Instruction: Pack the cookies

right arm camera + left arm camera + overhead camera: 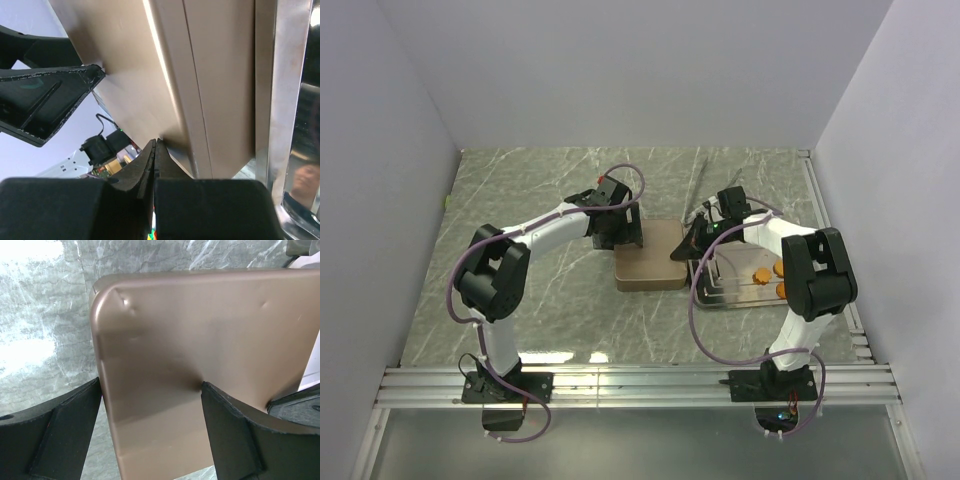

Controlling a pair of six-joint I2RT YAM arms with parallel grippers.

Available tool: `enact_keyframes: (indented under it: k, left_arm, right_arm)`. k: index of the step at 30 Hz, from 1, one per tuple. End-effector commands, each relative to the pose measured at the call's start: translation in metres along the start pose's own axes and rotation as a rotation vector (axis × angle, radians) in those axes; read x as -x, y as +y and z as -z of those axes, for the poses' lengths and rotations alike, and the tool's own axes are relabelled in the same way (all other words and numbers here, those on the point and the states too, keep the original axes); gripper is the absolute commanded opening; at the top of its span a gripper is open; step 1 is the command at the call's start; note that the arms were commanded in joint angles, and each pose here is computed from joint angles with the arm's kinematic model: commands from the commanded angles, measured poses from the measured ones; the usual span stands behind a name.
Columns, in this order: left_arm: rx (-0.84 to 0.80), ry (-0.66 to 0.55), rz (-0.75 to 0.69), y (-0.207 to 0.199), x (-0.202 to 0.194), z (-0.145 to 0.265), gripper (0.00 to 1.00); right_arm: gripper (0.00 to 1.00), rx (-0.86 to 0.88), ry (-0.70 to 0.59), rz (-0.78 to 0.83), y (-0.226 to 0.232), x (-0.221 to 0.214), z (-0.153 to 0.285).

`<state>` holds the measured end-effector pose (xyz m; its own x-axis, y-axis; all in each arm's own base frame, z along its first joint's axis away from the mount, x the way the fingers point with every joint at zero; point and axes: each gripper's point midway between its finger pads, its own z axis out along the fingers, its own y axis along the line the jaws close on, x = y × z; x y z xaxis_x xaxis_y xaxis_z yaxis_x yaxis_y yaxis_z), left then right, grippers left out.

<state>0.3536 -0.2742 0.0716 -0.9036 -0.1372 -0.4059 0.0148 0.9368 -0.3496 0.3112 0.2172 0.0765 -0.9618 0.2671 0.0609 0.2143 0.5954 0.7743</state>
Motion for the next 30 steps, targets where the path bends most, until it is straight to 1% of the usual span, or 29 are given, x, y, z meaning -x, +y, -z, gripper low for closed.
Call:
enact_keyframes:
  k: [1, 6, 8, 11, 12, 13, 14, 17, 18, 19, 20, 21, 22, 23, 24, 25, 26, 27, 28, 29, 30]
  left_arm:
    - [-0.031, 0.018, 0.0, -0.011, -0.007, -0.001, 0.85]
    - [-0.027, 0.0, -0.006, -0.013, -0.001, 0.005, 0.86]
    - [-0.021, -0.014, -0.011, -0.014, 0.005, 0.012, 0.87]
    - [-0.027, -0.06, -0.021, -0.021, 0.02, 0.03, 0.87]
    - [-0.007, -0.093, -0.025, -0.02, 0.028, 0.037, 0.87]
    - [0.005, -0.131, -0.029, -0.019, 0.037, 0.048, 0.88]
    - [0.018, -0.142, -0.03, -0.017, 0.04, 0.049, 0.88]
    - [0.028, -0.22, -0.033, -0.019, 0.058, 0.078, 0.9]
    - [0.031, -0.27, -0.033, -0.019, 0.067, 0.094, 0.9]
    - [0.024, -0.297, -0.035, -0.02, 0.071, 0.104, 0.91]
    - [0.017, -0.329, -0.046, -0.021, 0.076, 0.114, 0.91]
    - [-0.007, -0.384, -0.051, -0.021, 0.08, 0.135, 0.91]
    - [-0.046, -0.451, -0.051, -0.027, 0.089, 0.149, 0.91]
    - [-0.09, -0.535, -0.055, -0.029, 0.096, 0.183, 0.91]
    - [-0.066, -0.57, -0.053, -0.018, 0.091, 0.186, 0.92]
    - [-0.066, -0.636, -0.043, -0.013, 0.096, 0.201, 0.92]
    - [-0.093, -0.753, 0.0, -0.008, 0.104, 0.238, 0.93]
    - [-0.047, -0.781, 0.027, 0.011, 0.097, 0.235, 1.0]
    - [0.012, -0.86, 0.072, 0.029, 0.1, 0.246, 0.99]
    - [-0.007, -0.961, 0.117, 0.037, 0.103, 0.275, 0.99]
    - [0.042, -0.968, 0.129, 0.055, 0.092, 0.264, 0.99]
  right_arm:
    - [0.0, -0.04, -0.052, 0.007, -0.005, 0.012, 0.002]
    - [0.0, -0.03, -0.092, 0.067, 0.019, 0.019, 0.02]
    - [0.0, -0.018, -0.129, 0.105, 0.039, 0.024, 0.034]
    - [0.0, -0.009, -0.187, 0.173, 0.07, 0.027, 0.056]
    - [0.0, 0.014, -0.213, 0.224, 0.091, 0.025, 0.066]
    - [0.0, 0.006, -0.225, 0.246, 0.098, 0.023, 0.072]
    - [0.0, 0.005, -0.236, 0.272, 0.106, 0.021, 0.077]
    - [0.0, 0.02, -0.281, 0.376, 0.141, 0.005, 0.099]
    - [0.0, 0.013, -0.312, 0.4, 0.147, 0.004, 0.105]
    - [0.0, 0.036, -0.333, 0.454, 0.164, -0.01, 0.117]
    - [0.0, 0.034, -0.355, 0.486, 0.17, -0.014, 0.124]
    - [0.0, 0.033, -0.403, 0.522, 0.179, -0.02, 0.137]
    - [0.0, 0.027, -0.413, 0.554, 0.187, -0.031, 0.144]
    - [0.0, 0.018, -0.427, 0.589, 0.189, -0.037, 0.149]
    - [0.0, 0.004, -0.496, 0.613, 0.195, -0.04, 0.166]
    - [0.01, -0.016, -0.511, 0.62, 0.193, -0.046, 0.173]
    - [0.12, -0.017, -0.526, 0.652, 0.196, -0.053, 0.178]
    - [0.21, -0.012, -0.572, 0.67, 0.199, -0.061, 0.194]
    - [0.36, -0.042, -0.623, 0.672, 0.195, -0.06, 0.201]
    - [0.66, -0.041, -0.644, 0.677, 0.194, -0.063, 0.206]
    - [0.93, -0.011, -0.674, 0.686, 0.196, -0.072, 0.217]
